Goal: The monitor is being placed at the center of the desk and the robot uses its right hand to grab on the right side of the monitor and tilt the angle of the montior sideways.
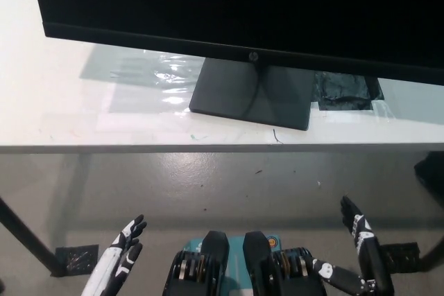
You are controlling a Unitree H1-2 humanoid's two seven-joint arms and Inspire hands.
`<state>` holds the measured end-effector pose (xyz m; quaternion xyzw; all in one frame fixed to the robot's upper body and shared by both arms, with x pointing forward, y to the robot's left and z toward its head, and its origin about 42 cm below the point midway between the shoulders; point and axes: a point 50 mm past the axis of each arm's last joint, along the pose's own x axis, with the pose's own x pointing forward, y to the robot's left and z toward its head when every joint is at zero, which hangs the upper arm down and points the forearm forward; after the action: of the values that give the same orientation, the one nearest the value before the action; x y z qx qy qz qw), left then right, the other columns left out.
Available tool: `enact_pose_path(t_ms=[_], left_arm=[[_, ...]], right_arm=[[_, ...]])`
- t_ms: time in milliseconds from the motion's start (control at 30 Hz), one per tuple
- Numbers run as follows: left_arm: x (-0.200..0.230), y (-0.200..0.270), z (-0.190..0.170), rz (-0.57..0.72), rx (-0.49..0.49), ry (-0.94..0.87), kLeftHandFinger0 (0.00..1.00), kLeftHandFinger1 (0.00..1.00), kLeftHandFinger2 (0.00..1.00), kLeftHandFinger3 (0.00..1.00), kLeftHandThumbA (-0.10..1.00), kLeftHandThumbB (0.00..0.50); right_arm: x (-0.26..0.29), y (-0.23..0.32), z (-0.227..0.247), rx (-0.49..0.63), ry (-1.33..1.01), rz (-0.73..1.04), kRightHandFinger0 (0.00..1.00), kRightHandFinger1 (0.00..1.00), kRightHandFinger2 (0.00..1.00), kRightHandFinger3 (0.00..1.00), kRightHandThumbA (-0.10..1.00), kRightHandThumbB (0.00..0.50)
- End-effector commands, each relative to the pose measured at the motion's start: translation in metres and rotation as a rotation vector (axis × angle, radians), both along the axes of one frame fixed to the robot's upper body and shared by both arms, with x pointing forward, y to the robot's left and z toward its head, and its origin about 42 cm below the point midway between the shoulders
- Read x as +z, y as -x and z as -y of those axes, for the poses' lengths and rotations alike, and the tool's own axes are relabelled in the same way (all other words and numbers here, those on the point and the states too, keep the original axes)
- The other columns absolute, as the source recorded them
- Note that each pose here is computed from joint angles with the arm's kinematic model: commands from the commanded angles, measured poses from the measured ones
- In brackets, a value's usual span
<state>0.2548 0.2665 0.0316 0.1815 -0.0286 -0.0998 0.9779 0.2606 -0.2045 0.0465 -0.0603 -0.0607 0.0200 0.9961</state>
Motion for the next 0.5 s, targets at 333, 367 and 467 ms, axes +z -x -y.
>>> enact_pose_path(t_ms=[333, 367, 467], left_arm=[[0.013, -0.006, -0.004, 0.091, -0.017, -0.016, 1.0, 1.0, 1.0, 1.0, 1.0, 0.296], [0.013, -0.006, -0.004, 0.09, -0.018, -0.015, 1.0, 1.0, 1.0, 1.0, 1.0, 0.293], [0.011, -0.004, -0.003, 0.084, -0.016, -0.01, 1.0, 1.0, 1.0, 1.0, 1.0, 0.286]], right_arm=[[0.094, -0.003, 0.026, -0.119, 0.018, 0.43, 1.0, 1.0, 1.0, 1.0, 1.0, 0.328], [0.099, -0.005, 0.027, -0.126, 0.013, 0.447, 1.0, 1.0, 1.0, 1.0, 1.0, 0.334], [0.107, -0.011, 0.032, -0.132, 0.003, 0.472, 1.0, 1.0, 1.0, 1.0, 1.0, 0.319]])
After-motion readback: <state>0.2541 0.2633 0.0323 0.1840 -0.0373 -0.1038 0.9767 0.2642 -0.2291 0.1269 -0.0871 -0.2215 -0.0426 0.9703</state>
